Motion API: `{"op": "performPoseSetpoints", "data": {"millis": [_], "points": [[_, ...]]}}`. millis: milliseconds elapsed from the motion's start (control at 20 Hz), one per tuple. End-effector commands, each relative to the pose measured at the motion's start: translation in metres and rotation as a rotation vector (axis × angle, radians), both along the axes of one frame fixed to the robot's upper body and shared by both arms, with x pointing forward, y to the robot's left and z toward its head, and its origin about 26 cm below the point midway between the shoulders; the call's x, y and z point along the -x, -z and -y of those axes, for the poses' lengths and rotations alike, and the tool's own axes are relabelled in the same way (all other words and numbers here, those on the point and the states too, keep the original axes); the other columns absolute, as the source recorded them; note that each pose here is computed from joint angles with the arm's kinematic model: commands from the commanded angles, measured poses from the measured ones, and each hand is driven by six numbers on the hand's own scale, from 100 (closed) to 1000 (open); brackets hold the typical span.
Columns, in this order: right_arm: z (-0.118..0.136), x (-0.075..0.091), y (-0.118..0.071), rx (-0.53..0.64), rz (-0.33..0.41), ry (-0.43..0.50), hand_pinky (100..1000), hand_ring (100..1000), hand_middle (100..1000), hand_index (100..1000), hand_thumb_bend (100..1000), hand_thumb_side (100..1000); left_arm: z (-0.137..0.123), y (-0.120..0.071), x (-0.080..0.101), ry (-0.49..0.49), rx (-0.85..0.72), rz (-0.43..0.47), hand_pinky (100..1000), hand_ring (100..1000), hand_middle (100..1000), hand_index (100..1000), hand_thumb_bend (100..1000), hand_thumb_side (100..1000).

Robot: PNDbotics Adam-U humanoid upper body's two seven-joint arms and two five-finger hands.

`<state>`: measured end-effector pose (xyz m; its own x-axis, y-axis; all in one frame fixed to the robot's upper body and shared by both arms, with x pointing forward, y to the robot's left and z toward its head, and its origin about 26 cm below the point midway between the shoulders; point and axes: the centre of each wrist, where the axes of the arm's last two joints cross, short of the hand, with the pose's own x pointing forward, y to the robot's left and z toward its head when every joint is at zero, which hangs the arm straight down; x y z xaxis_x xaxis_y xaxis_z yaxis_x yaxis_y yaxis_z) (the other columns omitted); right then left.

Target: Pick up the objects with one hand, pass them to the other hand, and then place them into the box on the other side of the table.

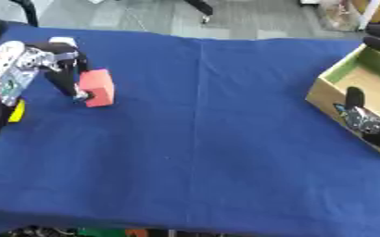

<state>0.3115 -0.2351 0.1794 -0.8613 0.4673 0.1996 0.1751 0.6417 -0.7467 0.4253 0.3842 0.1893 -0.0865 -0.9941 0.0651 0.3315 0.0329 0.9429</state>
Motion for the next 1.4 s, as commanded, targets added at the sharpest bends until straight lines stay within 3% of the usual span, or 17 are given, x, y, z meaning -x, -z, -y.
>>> {"op": "performPoseSetpoints", "data": {"millis": [50,300,650,950,1400], "points": [[0.001,0.000,-0.009,0.009,0.029,-0.007,899,896,931,921,100,100,-0.005,-0.028,0.007,-0.020,0.077,0.142,669,582,588,485,331,276],[-0.007,0.001,-0.021,0.013,0.071,-0.041,894,889,922,925,100,100,0.014,-0.030,0.018,0.036,0.265,0.296,641,551,565,473,415,268],[-0.028,0.007,-0.047,0.032,0.152,-0.154,886,877,910,926,100,100,0.078,-0.017,0.031,0.221,0.533,0.441,628,542,555,468,450,249],[-0.045,0.007,-0.065,0.048,0.221,-0.260,878,865,895,926,100,100,0.114,0.002,0.035,0.333,0.688,0.472,630,545,559,471,451,241],[-0.081,0.012,-0.089,0.087,0.302,-0.503,866,848,875,926,100,100,0.140,0.024,0.037,0.463,0.830,0.497,634,549,562,473,463,248]]}}
